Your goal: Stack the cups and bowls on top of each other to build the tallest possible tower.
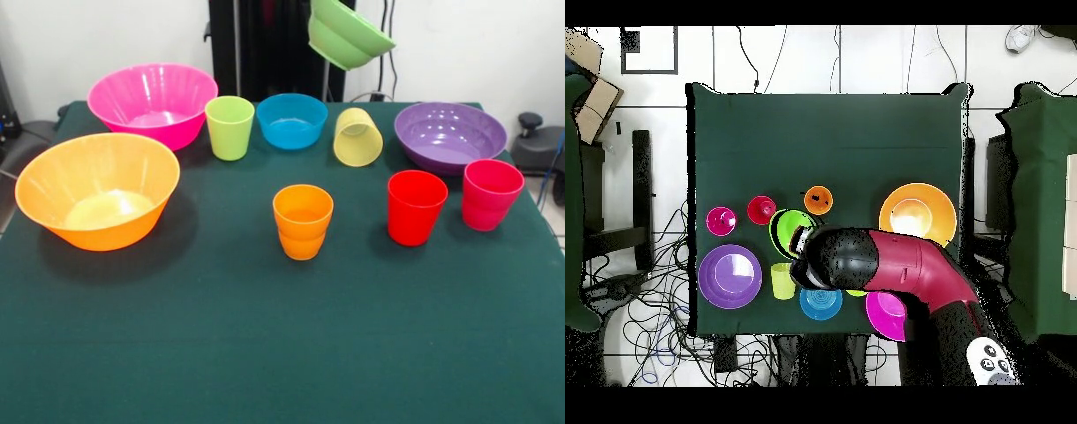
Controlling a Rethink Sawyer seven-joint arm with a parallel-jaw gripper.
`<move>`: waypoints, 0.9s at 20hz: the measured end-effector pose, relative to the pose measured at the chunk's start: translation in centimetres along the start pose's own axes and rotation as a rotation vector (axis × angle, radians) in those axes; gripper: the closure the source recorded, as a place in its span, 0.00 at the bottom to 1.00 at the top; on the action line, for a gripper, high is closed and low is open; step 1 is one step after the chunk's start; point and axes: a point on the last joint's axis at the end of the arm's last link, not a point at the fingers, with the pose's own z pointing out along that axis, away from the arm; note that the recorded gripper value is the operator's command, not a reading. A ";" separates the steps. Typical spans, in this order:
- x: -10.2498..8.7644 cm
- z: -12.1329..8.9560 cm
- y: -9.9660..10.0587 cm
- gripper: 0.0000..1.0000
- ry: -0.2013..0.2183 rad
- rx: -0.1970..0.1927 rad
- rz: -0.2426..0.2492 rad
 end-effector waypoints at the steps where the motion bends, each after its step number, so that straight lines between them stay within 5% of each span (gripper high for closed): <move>1: 0.0 0.2 -0.1 1.00 0.004 -0.001 0.002; 18: -0.2 4.5 -1.7 1.00 0.050 -0.005 -0.001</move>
